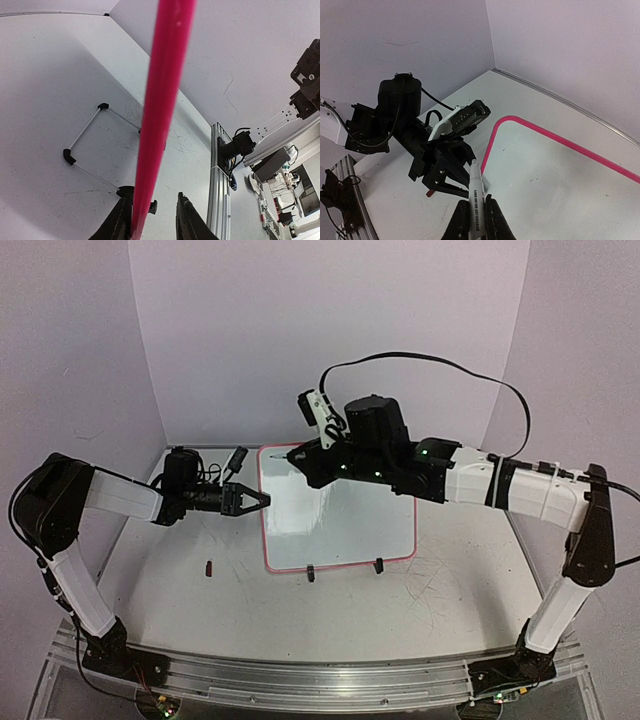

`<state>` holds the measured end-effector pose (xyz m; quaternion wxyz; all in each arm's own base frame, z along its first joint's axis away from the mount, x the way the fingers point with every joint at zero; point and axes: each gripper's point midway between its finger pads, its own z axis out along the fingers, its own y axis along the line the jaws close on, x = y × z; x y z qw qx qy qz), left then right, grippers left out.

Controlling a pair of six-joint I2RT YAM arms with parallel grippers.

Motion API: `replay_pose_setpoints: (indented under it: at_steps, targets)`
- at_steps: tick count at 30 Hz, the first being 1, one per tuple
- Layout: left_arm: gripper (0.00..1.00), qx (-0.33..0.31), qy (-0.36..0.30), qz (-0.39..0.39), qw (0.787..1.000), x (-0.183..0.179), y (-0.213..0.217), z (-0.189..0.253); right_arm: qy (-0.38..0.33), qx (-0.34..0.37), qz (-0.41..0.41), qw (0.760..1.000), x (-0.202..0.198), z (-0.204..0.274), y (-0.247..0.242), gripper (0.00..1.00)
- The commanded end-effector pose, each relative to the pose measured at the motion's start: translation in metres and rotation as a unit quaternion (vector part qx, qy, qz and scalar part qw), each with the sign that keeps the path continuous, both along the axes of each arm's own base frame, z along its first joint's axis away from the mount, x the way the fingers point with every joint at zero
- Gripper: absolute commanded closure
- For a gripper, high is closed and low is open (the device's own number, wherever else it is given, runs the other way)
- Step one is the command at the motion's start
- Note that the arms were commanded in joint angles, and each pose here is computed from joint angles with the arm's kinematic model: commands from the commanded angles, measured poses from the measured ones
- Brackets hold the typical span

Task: Write a sentence on the whiteboard
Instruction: Hold the whiteboard at the center of the board.

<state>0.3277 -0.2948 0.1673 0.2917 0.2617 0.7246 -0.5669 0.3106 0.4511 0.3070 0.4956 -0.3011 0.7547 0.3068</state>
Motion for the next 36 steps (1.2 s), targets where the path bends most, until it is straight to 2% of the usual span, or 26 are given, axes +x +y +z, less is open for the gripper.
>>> replay_pose_setpoints:
  at_steps: [1, 13, 28, 36]
  targets:
    - [0.70, -0.010, -0.058, -0.017, 0.998, -0.001, -0.003, 0.008, -0.024, 0.008, -0.006, 1.000, 0.006, 0.018, 0.011, 1.00]
    - [0.91, 0.012, -0.108, -0.016, 0.994, -0.002, -0.004, -0.007, -0.019, -0.008, -0.033, 0.999, 0.016, 0.007, 0.013, 1.00]
    - [1.00, 0.032, -0.123, 0.000, 0.992, -0.002, -0.004, -0.017, -0.017, -0.035, -0.041, 0.998, 0.016, -0.015, 0.026, 1.00]
    - [1.00, 0.030, -0.118, -0.002, 0.993, -0.003, -0.004, -0.017, -0.019, -0.049, -0.056, 0.997, 0.019, -0.024, 0.025, 1.00]
